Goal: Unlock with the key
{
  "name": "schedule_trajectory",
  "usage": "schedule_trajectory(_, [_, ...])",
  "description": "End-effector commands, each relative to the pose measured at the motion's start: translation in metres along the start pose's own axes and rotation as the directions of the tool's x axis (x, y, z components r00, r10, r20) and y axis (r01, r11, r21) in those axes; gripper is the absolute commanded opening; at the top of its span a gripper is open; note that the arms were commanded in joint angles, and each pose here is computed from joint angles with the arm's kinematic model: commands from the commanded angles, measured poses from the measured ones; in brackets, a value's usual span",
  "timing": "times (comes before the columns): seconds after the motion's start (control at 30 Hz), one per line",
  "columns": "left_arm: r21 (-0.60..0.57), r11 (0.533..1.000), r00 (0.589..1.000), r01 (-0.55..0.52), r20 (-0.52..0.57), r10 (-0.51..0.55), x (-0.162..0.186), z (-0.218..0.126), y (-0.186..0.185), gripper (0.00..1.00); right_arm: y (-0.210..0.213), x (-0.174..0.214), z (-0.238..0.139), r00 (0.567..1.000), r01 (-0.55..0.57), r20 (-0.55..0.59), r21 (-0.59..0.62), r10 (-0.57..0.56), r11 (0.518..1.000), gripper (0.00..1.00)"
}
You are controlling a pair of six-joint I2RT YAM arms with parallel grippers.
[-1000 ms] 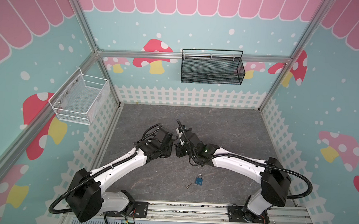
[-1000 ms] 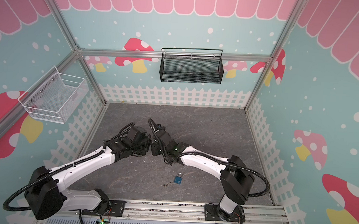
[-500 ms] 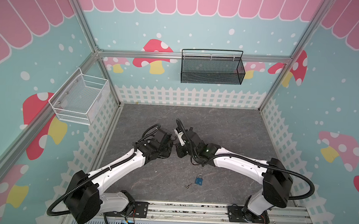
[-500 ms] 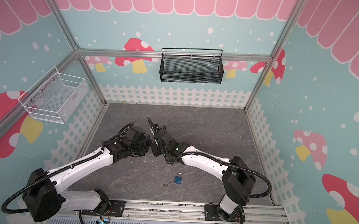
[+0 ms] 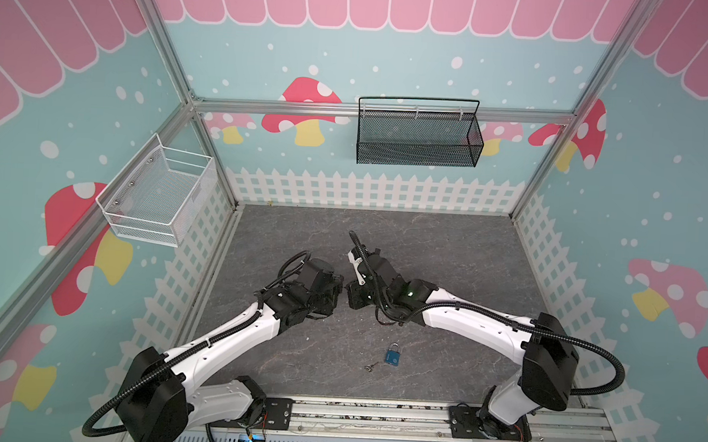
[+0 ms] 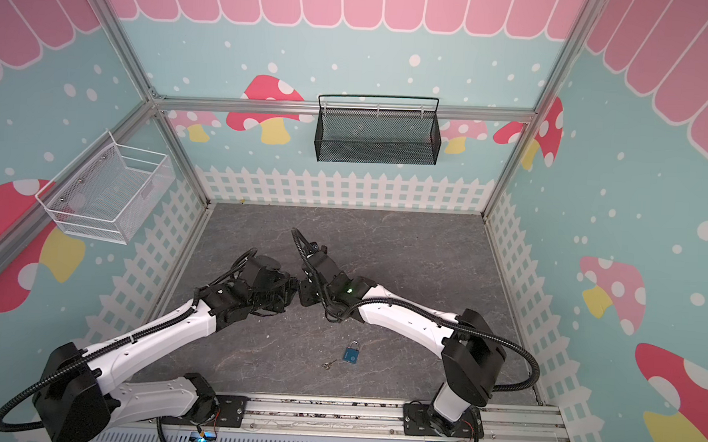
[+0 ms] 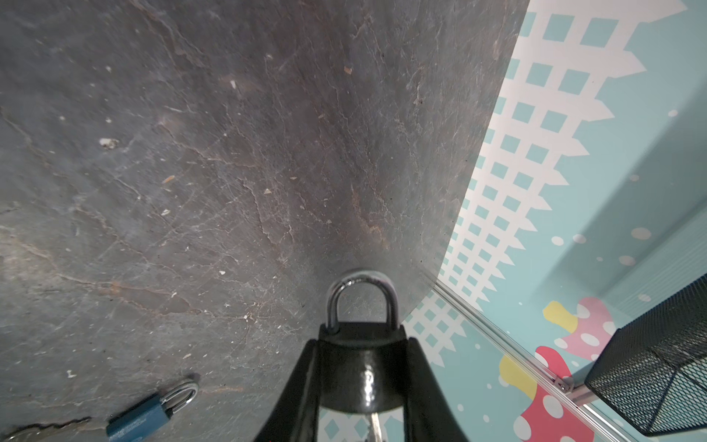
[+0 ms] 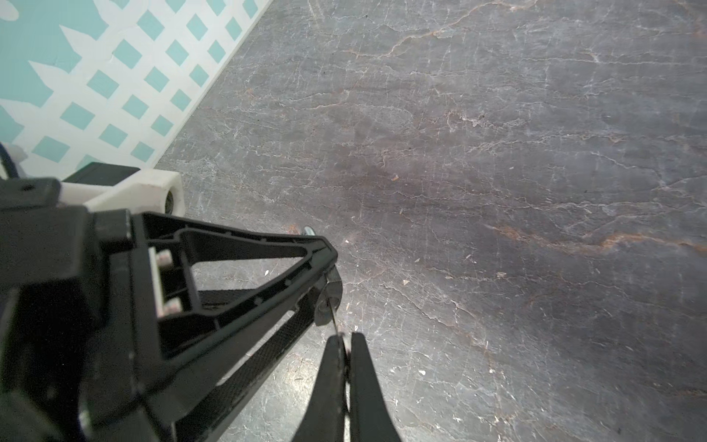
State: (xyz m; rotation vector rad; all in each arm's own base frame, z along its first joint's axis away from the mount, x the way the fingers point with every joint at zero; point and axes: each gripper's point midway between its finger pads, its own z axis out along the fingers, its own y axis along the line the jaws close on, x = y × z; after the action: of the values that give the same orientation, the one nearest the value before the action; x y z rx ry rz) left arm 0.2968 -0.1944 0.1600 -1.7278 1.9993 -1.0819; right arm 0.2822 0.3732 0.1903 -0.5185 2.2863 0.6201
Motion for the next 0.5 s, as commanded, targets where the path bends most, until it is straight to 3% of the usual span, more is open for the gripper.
schedule_trajectory(0.0, [0.040,0.998,0.997,0.051,-0.060,-0.048,0.012,-0.008,-0.010,0.00,-0.018,-0.007,-0.014,0.998,-0.034,0.046,0.082,0.030,0.996,0.00])
schedule_trajectory(0.47, [0.073,0.994,0.996,0.083,-0.031,-0.081,0.005,-0.015,-0.017,0.00,-0.023,0.005,-0.016,0.999,0.012,0.047,0.153,-0.020,0.988,0.00])
